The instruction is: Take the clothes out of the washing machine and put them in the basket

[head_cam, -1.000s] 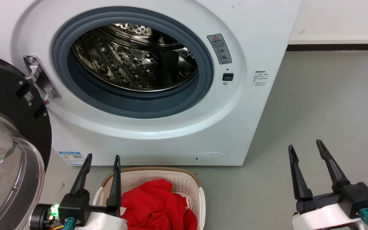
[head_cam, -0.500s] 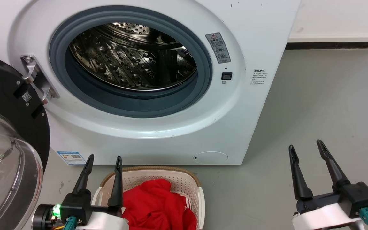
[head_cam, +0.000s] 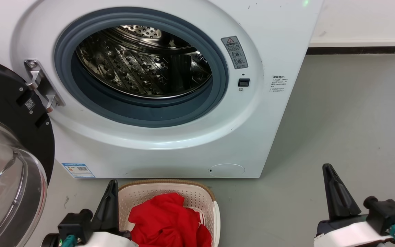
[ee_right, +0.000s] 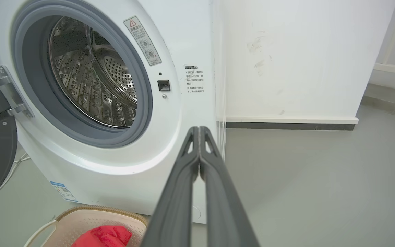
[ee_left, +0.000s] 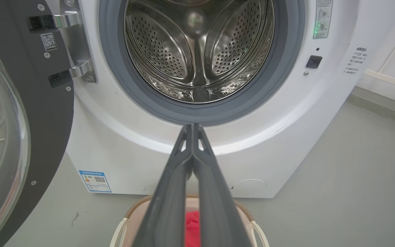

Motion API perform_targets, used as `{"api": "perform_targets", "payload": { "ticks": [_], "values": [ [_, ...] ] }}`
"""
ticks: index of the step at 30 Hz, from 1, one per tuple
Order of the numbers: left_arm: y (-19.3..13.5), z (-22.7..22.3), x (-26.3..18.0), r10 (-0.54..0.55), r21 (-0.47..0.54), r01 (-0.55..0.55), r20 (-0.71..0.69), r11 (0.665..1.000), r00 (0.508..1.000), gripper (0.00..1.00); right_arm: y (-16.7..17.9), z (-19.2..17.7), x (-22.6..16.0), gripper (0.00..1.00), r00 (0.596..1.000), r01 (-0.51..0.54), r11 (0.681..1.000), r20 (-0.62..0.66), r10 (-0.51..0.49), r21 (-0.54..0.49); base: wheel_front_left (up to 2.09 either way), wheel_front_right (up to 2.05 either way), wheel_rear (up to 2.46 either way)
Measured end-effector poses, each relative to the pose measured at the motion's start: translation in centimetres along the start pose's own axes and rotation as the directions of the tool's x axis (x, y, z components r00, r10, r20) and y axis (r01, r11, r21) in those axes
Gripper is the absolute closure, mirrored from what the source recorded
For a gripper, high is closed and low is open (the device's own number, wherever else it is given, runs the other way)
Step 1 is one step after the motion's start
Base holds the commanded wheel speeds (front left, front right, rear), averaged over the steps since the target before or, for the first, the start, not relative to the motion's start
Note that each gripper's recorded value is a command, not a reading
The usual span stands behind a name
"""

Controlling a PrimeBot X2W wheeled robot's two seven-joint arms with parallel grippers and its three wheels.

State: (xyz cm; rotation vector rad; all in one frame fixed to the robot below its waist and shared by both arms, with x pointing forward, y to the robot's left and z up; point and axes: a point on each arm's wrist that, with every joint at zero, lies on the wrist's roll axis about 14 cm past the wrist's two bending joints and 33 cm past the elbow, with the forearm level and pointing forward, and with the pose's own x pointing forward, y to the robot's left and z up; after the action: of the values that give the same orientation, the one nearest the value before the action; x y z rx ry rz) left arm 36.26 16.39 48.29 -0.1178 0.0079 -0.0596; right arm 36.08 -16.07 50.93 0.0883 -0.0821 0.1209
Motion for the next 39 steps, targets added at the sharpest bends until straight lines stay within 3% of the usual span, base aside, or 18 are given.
{"api": "perform_targets", "payload": {
  "ticks": [8, 17, 39],
  "values": [
    [0.7, -0.3, 0.2, 0.034, -0.157, -0.038, -0.027, 0.987, 0.999, 1.0, -0.8, -0.5, 0.0, 1.0, 0.999, 0.041, 0.986, -0.021, -0.039, 0.163, 0.0, 0.0, 0.0],
    [1.4, -0.3, 0.5, 0.064, -0.315, -0.074, -0.044, 0.946, 0.997, 1.0, -1.5, -0.7, 0.3, 1.0, 0.997, 0.079, 0.943, -0.036, -0.071, 0.323, 0.0, 0.0, 0.0],
    [2.4, -0.3, 1.0, 0.088, -0.609, -0.116, -0.077, 0.785, 0.993, 1.0, -2.8, -1.2, 0.7, 1.0, 0.99, 0.143, 0.773, -0.078, -0.12, 0.618, 0.0, 0.0, 0.0]
  ]
}}
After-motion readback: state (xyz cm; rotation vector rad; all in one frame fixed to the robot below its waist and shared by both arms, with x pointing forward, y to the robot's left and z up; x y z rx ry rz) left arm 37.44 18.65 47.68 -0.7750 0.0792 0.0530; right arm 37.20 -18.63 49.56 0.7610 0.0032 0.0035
